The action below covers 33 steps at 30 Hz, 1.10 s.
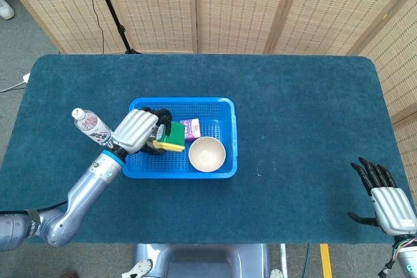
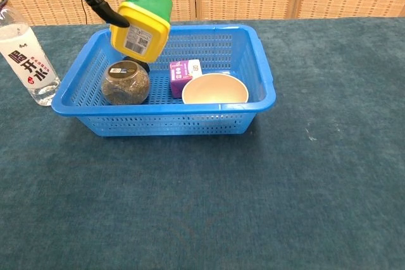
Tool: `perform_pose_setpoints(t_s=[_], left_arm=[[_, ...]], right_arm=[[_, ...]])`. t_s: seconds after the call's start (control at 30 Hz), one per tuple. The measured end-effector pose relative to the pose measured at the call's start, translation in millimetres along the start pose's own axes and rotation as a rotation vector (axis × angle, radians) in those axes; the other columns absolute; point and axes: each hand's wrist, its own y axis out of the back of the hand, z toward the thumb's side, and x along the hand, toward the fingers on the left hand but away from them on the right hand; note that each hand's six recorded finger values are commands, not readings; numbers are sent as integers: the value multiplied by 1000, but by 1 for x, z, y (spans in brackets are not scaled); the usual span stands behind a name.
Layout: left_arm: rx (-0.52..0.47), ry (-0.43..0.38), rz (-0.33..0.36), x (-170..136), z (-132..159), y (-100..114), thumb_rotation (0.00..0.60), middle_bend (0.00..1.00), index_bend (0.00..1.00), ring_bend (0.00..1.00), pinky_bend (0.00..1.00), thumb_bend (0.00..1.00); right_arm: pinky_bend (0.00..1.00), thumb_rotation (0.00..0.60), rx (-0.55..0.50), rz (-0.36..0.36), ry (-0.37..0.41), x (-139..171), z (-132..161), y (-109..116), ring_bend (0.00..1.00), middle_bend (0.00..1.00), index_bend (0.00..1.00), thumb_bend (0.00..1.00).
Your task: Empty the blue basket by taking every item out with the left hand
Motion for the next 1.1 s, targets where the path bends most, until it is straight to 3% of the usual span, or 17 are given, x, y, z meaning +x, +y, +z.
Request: perform_pose_setpoints(t_s=[0.17,0.4,0.67,0.93,1.0,1.07,1.1], left_arm=[[-1,-4,44,-21,-12,18,600,466,603,474,460,287],[30,-8,48,-51,-31,24,600,466,603,473,460,288],[118,5,-39,-111,-74,2,600,465,602,469,460,288],[227,117,-116,-152,-143,-19,600,464,595,435,460,285],[241,148,-139,-157,-157,-26,600,396,532,350,418,262],[252,186,-160,-160,-170,-34,600,155,265,119,184,146],[254,200,-168,-161,-175,-37,600,75,158,48,94,95]], right_arm=[[0,600,0,0,10,1,3,0,0,0,0,0],[0,600,-3,2,24,4,6,0,0,0,0,0],[0,600,-2,10,36,6,10,-3,0,0,0,0],[0,600,3,19,43,7,14,-6,0,0,0,0],[0,600,6,22,43,8,15,-6,0,0,0,0],[0,600,8,25,43,8,15,-7,0,0,0,0],[0,600,9,26,42,8,15,-7,0,0,0,0]])
